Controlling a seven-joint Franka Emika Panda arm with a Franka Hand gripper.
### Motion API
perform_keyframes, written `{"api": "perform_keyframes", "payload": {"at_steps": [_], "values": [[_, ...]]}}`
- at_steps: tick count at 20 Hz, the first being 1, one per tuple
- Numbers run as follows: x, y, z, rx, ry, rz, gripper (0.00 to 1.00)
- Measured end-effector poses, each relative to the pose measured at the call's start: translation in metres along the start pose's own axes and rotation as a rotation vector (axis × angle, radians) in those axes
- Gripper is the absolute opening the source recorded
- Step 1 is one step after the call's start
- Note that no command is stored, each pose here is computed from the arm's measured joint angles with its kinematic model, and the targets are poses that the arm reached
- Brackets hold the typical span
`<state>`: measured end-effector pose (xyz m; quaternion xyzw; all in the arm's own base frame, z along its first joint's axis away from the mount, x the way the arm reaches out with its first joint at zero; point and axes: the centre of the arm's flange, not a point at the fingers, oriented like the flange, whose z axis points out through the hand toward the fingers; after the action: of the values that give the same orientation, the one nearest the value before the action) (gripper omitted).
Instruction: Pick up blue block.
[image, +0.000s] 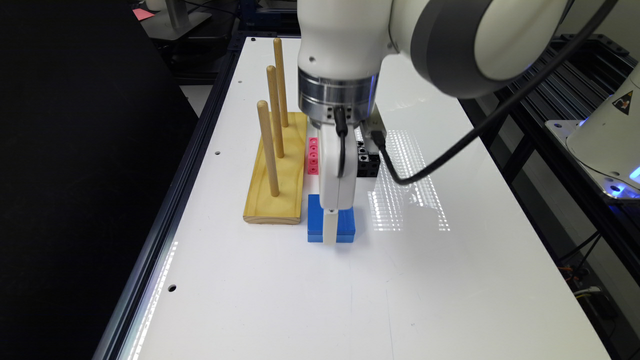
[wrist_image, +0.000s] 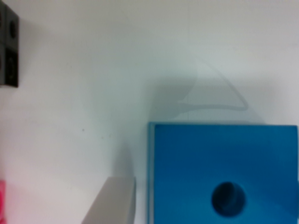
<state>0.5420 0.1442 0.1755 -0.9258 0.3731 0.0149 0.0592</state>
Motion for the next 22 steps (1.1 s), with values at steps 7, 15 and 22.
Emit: {"api": "perform_keyframes", "payload": {"at_steps": [7, 15, 22], "values": [[0.0008, -0.001, 0.0002, 0.0006, 0.0013, -0.0002, 1.0], [0.0012, -0.0011, -0.0001, 0.0015, 0.0018, 0.0004, 0.0], [0.004, 0.0015, -0.0005, -0.0068, 0.0033, 0.0026, 0.0]]}}
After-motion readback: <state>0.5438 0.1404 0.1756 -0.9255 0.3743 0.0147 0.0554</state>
